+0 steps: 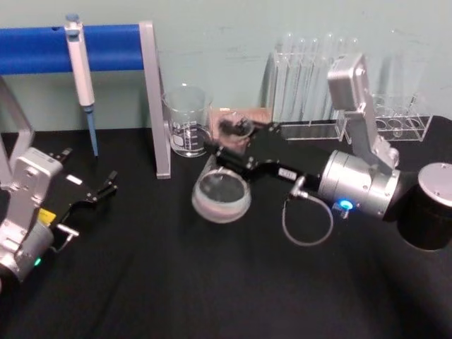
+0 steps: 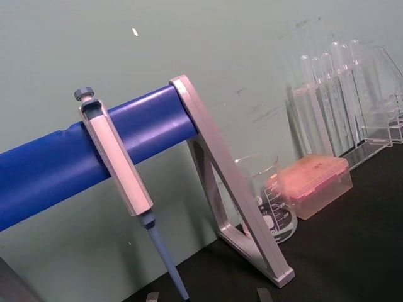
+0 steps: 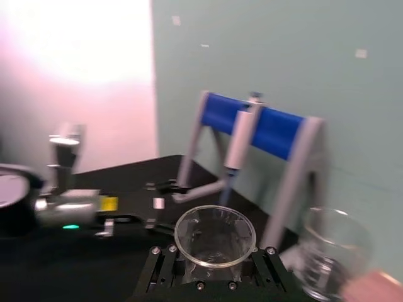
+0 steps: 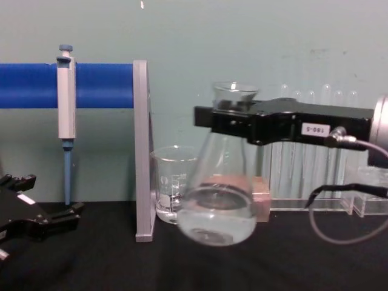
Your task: Grasp the erlenmeyer flask with one hand, shake it three times, then place it back.
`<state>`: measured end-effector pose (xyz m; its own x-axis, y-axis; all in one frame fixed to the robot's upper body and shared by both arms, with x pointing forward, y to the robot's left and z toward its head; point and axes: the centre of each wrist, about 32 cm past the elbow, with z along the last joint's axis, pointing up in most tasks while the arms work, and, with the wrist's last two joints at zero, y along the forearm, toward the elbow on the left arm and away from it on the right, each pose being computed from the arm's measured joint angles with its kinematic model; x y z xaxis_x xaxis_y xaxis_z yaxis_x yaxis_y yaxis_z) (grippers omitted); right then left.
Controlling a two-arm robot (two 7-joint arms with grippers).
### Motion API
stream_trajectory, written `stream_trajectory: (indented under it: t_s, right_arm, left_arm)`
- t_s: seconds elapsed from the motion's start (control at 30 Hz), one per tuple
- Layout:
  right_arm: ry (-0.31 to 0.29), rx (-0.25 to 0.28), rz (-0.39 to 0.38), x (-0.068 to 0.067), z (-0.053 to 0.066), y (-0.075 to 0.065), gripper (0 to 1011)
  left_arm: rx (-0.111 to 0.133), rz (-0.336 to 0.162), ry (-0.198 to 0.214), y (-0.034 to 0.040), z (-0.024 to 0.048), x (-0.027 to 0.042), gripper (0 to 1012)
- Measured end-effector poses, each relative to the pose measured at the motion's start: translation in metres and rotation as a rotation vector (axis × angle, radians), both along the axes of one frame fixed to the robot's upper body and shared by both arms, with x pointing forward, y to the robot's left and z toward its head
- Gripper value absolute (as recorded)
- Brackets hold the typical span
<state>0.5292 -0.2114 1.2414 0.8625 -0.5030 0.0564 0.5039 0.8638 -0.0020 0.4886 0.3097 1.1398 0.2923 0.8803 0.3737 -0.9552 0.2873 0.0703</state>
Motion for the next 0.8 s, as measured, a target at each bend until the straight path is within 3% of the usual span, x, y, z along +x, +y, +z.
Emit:
stream_trajectory:
  t_s: [0.4, 0.8]
  right_arm:
    - [0.003, -0.003, 0.228, -0.004, -0.001, 0.011, 453]
    - [0.006, -0.016, 0.349, -0.003, -0.001, 0.016, 453]
  left_arm:
    - [0.000, 0.000, 0.000, 0.0000, 0.0000, 0.0000, 1001]
    - [0.000, 0.000, 0.000, 0.0000, 0.0000, 0.0000, 1001]
